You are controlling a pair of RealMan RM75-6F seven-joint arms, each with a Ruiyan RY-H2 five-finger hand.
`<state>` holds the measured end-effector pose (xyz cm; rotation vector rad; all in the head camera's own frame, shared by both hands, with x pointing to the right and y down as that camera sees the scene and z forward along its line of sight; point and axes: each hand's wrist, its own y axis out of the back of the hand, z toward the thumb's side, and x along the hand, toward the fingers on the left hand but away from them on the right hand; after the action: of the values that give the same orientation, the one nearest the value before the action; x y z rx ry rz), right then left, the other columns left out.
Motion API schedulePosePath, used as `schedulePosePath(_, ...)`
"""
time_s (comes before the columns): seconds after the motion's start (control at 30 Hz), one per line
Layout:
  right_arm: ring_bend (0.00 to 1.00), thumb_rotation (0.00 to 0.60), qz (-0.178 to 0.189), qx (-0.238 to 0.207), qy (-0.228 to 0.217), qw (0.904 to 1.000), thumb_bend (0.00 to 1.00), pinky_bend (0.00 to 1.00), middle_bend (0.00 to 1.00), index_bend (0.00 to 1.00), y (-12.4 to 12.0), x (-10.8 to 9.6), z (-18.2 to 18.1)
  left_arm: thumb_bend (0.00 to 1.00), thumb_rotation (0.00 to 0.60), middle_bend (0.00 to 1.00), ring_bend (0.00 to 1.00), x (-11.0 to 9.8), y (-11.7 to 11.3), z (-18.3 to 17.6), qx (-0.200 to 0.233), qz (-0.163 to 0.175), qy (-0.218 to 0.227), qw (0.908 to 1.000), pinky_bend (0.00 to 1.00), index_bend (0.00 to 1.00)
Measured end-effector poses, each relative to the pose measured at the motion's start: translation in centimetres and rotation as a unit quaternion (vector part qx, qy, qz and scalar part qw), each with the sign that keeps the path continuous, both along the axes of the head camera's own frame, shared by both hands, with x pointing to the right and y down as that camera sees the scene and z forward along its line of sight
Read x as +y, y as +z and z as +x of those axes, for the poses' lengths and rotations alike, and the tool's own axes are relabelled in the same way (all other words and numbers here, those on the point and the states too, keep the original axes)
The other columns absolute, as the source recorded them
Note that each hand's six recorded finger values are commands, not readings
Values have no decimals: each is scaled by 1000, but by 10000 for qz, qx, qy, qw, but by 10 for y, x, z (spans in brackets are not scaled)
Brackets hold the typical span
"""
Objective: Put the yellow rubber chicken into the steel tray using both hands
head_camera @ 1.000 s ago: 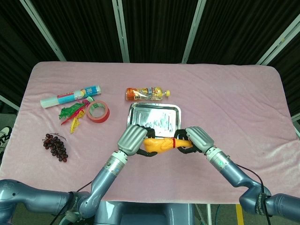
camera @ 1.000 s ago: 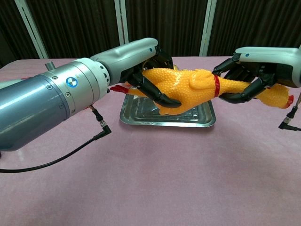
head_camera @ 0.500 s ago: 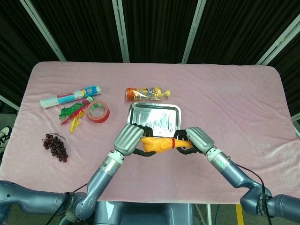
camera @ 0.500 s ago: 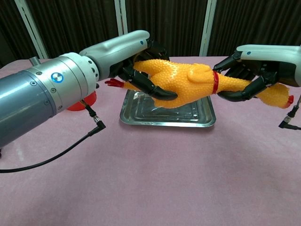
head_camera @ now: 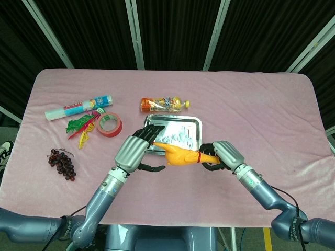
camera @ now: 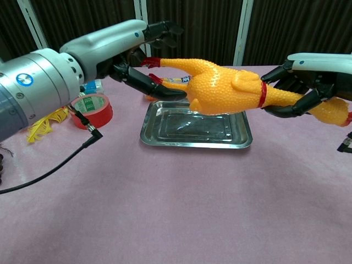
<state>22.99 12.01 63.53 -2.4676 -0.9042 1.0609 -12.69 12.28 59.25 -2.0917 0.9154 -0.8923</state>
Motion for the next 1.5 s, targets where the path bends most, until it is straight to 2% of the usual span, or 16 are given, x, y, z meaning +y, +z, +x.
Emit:
schedulePosePath(0.17, 768, 600, -2, 4, 65, 10000, 663, 851, 735, 1000, 5, -7, 1, 10, 528, 89, 74, 0, -17, -22, 35, 256, -56, 9997, 199, 0)
schedulePosePath(0.43, 768, 600, -5, -9, 101, 9999, 663, 851, 735, 1000, 20, -28, -13, 11, 527, 98, 74, 0, -42, -82, -192, 613, -371, 9972, 199, 23)
schedulePosePath(0.7, 768, 600, -34, 141, -31, 9999, 663, 851, 734, 999, 43, -52, -40, 10, 529, 99, 74, 1, -52, -145, -517, 663, -899, 9924, 199, 31)
schedulePosePath(0.87, 755, 600, -38, 400, -137, 9991, 662, 850, 735, 976, 62, -62, -49, 11, 530, 98, 73, 3, -46, -171, -707, 565, -1147, 9893, 199, 32)
schedulePosePath(1.13, 693, 600, -21, 855, -303, 9959, 663, 782, 722, 889, 88, -67, -49, 11, 530, 96, 74, 7, -35, -203, -940, 357, -1520, 9833, 199, 31)
schedulePosePath(1.23, 658, 600, 40, 1052, -351, 9938, 663, 748, 687, 830, 98, -68, -46, 11, 529, 95, 73, 8, -31, -213, -991, 270, -1648, 9810, 199, 32)
schedulePosePath(1.33, 591, 600, 47, 1164, -356, 9926, 663, 684, 618, 720, 108, -67, -46, 11, 528, 92, 73, 9, -28, -217, -1006, 207, -1707, 9800, 199, 32)
schedulePosePath(1.43, 431, 600, -8, 1225, -363, 9918, 663, 546, 474, 518, 113, -66, -46, 11, 528, 87, 74, 9, -26, -218, -1014, 172, -1732, 9795, 192, 30)
schedulePosePath(1.5, 254, 600, -59, 1279, -383, 9910, 662, 382, 321, 303, 115, -66, -46, 11, 527, 85, 74, 10, -25, -218, -1021, 153, -1741, 9793, 183, 28)
